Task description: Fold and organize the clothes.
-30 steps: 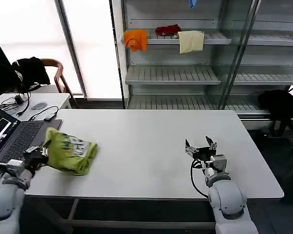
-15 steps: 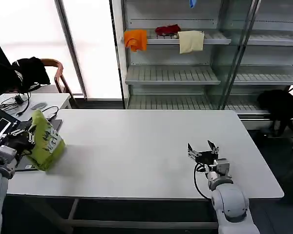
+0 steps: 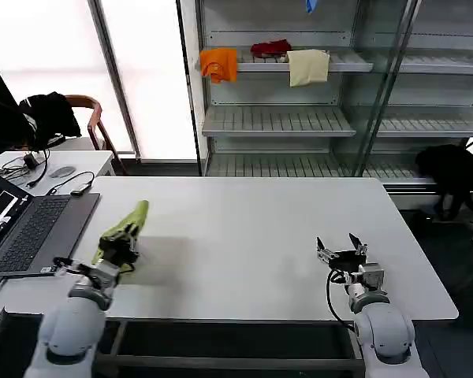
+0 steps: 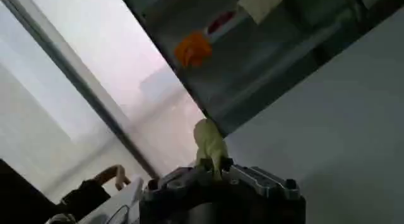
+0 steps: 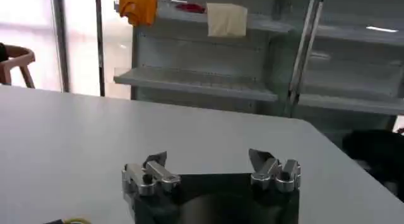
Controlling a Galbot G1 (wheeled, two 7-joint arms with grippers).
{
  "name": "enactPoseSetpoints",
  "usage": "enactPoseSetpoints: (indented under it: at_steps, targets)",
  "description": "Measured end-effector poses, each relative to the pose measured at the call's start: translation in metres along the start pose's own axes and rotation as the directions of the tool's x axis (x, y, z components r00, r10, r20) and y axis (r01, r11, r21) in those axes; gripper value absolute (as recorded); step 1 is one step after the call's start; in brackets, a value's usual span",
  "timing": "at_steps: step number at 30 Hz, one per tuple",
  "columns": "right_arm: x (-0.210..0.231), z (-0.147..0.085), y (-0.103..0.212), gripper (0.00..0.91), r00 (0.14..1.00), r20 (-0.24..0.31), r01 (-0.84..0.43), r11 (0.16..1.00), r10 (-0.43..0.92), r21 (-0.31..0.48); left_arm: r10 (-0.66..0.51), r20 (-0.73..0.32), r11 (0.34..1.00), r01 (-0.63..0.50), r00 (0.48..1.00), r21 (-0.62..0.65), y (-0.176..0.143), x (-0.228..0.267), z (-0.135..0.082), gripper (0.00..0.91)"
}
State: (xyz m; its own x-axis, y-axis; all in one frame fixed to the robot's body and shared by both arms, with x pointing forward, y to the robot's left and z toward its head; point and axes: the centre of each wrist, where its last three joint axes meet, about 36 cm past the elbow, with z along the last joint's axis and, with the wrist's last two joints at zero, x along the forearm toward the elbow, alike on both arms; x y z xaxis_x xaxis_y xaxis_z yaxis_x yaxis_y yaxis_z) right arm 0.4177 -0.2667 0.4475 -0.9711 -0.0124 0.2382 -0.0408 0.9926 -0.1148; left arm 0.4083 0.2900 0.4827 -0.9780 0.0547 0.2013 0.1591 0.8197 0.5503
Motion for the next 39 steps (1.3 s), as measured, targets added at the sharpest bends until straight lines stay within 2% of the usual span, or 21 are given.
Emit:
enactPoseSetpoints:
  at_steps: [14,15,16,17,22,26,31,36,39]
  targets:
    - [-0.001,-0.015,0.01,0.907,1.0,0.017,0.011,1.0,-0.01,-0.016,0.16,0.061,0.973,-0.168,0.985,0.161,-0.113,-0.022,-0.046,0.01]
    - [-0.001,-0.017,0.012,0.907,1.0,0.017,0.012,1.0,-0.012,-0.017,0.168,0.067,0.97,-0.177,0.984,0.168,-0.12,-0.024,-0.049,0.02]
    - [-0.002,-0.018,0.013,0.907,1.0,0.017,0.014,1.0,-0.014,-0.017,0.178,0.074,0.966,-0.189,0.981,0.178,-0.127,-0.026,-0.053,0.071]
    - [-0.002,-0.019,0.015,0.907,1.0,0.017,0.016,1.0,-0.016,-0.019,0.186,0.081,0.962,-0.198,0.979,0.186,-0.134,-0.029,-0.056,0.907]
    - [-0.003,-0.023,0.022,0.907,0.999,0.013,0.045,0.998,-0.044,-0.035,0.22,0.108,0.943,-0.24,0.969,0.229,-0.163,-0.037,-0.067,0.907]
    - [-0.006,-0.024,0.029,0.907,0.997,0.008,0.08,0.994,-0.079,-0.074,0.237,0.125,0.926,-0.263,0.963,0.271,-0.171,-0.039,-0.073,0.907]
    - [-0.011,-0.022,0.046,0.907,0.989,0.0,0.144,0.979,-0.146,-0.145,0.244,0.156,0.891,-0.285,0.957,0.354,-0.166,-0.04,-0.078,0.907]
    - [-0.017,-0.022,0.072,0.907,0.974,-0.003,0.222,0.947,-0.228,-0.231,0.237,0.198,0.85,-0.302,0.951,0.432,-0.146,-0.035,-0.082,0.907]
    - [-0.017,-0.02,0.085,0.907,0.961,-0.007,0.264,0.923,-0.277,-0.281,0.221,0.209,0.838,-0.295,0.953,0.46,-0.13,-0.034,-0.077,0.907]
